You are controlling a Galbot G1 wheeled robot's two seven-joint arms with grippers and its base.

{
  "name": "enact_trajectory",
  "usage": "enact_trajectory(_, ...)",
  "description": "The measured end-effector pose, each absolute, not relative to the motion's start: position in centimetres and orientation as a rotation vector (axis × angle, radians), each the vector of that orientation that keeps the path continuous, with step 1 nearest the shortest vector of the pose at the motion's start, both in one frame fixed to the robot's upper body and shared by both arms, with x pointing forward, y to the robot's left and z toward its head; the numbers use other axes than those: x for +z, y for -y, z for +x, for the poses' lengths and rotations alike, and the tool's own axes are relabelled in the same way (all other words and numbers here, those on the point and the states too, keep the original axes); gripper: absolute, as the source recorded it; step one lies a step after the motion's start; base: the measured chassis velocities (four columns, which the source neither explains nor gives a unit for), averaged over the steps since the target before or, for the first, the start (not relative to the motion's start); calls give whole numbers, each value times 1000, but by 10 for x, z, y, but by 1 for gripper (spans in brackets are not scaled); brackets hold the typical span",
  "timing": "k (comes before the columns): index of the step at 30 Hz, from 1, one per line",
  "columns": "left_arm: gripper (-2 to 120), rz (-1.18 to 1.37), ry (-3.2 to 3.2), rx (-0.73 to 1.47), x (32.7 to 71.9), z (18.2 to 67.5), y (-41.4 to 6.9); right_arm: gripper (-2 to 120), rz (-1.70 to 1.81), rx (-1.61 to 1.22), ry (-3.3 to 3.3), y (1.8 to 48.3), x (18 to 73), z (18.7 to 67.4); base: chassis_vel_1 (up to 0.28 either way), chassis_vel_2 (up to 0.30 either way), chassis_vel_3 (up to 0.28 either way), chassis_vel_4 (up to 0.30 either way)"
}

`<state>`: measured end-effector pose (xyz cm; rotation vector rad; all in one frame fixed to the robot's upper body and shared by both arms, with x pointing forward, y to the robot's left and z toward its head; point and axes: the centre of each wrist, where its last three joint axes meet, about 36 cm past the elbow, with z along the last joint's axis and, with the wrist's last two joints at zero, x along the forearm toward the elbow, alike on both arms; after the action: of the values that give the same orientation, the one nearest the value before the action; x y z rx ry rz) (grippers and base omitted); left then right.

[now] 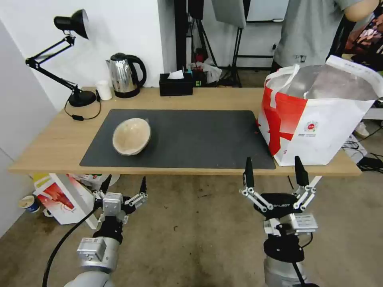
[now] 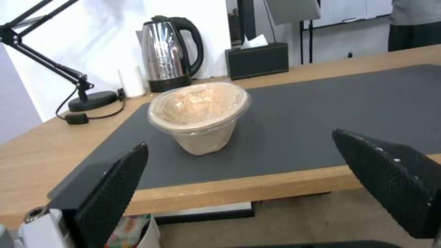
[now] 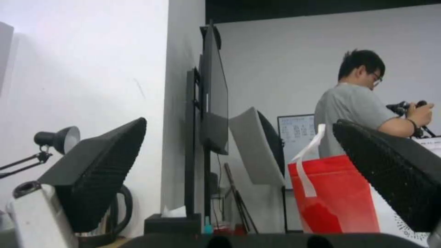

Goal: Pick up the trash from the table and place it into the takeout bag.

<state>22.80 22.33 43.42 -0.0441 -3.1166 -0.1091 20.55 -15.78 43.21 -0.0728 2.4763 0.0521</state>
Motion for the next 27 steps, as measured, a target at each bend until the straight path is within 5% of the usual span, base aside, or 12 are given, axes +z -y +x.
enact_trajectory(27, 100, -44, 3117, -109, 434, 228, -223, 100, -78, 100, -2455, 157, 415, 188, 0, 0, 0, 0)
